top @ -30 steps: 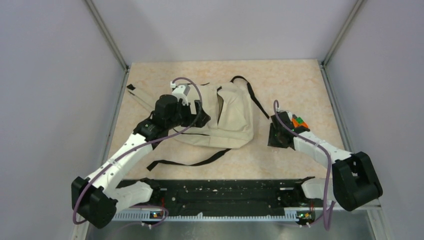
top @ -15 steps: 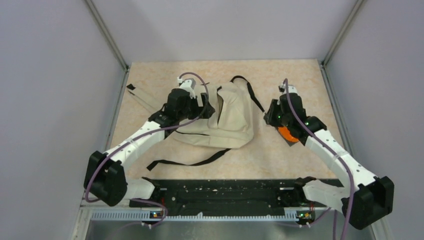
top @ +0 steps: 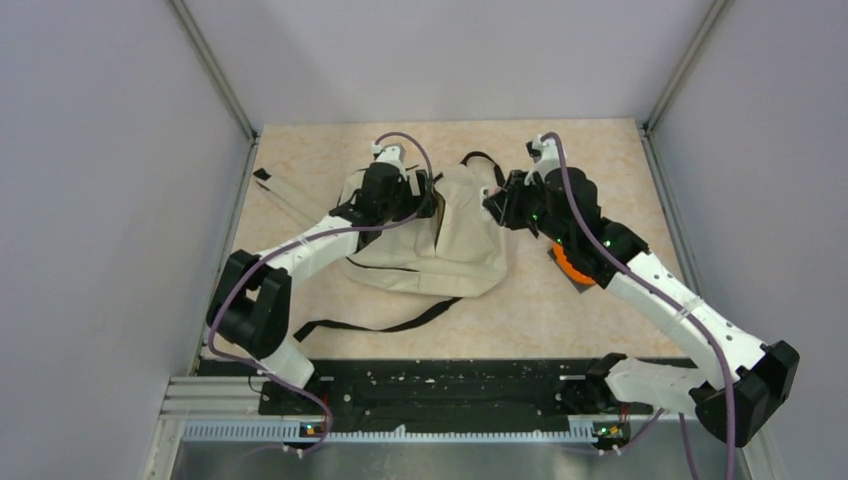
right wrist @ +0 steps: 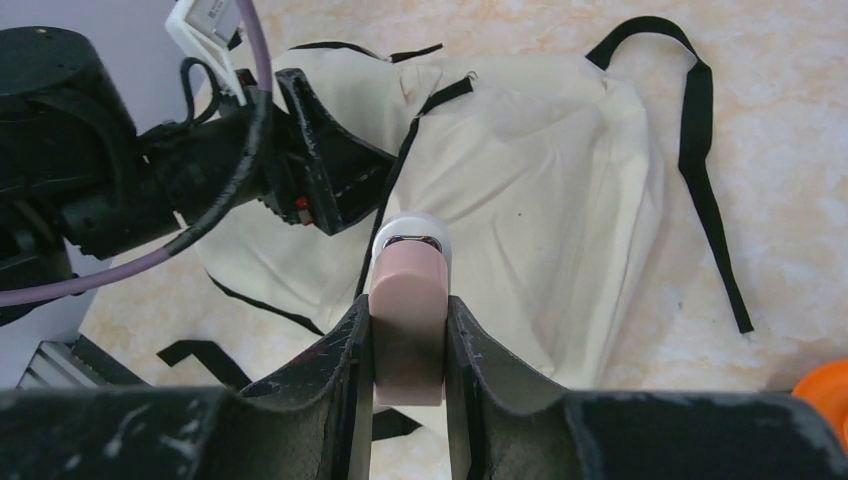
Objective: Pack the student bag
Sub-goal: Pick up the stationery from the center of the board, then place the stationery in the student bag.
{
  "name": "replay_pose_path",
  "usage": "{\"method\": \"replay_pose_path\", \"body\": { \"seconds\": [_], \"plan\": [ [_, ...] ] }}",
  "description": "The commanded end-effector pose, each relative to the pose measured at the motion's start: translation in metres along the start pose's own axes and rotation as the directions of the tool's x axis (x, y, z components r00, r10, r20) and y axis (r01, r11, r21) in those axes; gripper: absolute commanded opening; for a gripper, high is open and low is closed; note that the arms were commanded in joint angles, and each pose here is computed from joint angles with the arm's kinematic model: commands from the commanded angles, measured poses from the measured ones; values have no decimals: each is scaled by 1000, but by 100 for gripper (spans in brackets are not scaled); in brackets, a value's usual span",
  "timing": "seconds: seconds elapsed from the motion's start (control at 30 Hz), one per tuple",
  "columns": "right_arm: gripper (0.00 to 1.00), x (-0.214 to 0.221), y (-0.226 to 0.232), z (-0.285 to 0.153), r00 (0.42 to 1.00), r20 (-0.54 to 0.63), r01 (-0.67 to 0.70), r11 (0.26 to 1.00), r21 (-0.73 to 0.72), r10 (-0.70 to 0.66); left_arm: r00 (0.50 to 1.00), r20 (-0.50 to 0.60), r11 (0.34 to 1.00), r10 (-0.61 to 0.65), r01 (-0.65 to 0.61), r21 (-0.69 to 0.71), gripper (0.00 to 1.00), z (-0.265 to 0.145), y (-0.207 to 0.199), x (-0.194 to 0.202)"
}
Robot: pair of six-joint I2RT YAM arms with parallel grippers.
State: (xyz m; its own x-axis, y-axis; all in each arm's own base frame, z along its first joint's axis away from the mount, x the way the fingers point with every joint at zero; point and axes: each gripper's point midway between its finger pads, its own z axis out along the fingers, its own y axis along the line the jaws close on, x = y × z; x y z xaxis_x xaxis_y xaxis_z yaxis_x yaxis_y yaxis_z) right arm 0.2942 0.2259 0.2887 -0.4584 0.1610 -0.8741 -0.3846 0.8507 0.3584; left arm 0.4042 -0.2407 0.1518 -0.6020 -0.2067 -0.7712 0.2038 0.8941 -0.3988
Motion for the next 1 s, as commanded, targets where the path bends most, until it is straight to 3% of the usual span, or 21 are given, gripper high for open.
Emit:
{"method": "replay_pose_path", "body": {
  "seconds": [0.0, 0.27, 0.33, 0.5, 0.97],
  "plan": [
    [0, -41, 29, -6, 993, 120, 10, 996, -92, 1, 994, 112, 1000, -16, 19, -21, 93, 9, -3, -29],
    [0, -33, 53, 4, 991, 132, 2, 986, -168, 20, 974, 220, 998, -61, 64, -4, 93, 13, -8, -36],
    [0, -32, 63, 8, 991, 134, 9, 981, -195, 17, 971, 234, 999, -46, 50, -8, 89, 13, -9, -38],
    [0, -25, 84, 23, 989, 146, 54, 974, -222, -22, 973, 231, 997, 1, 16, -73, 58, 13, 3, -38],
    [0, -6, 99, 70, 980, 183, 116, 971, -210, -78, 972, 229, 997, 51, -63, 48, 4, -20, -18, -40]
  ]
}}
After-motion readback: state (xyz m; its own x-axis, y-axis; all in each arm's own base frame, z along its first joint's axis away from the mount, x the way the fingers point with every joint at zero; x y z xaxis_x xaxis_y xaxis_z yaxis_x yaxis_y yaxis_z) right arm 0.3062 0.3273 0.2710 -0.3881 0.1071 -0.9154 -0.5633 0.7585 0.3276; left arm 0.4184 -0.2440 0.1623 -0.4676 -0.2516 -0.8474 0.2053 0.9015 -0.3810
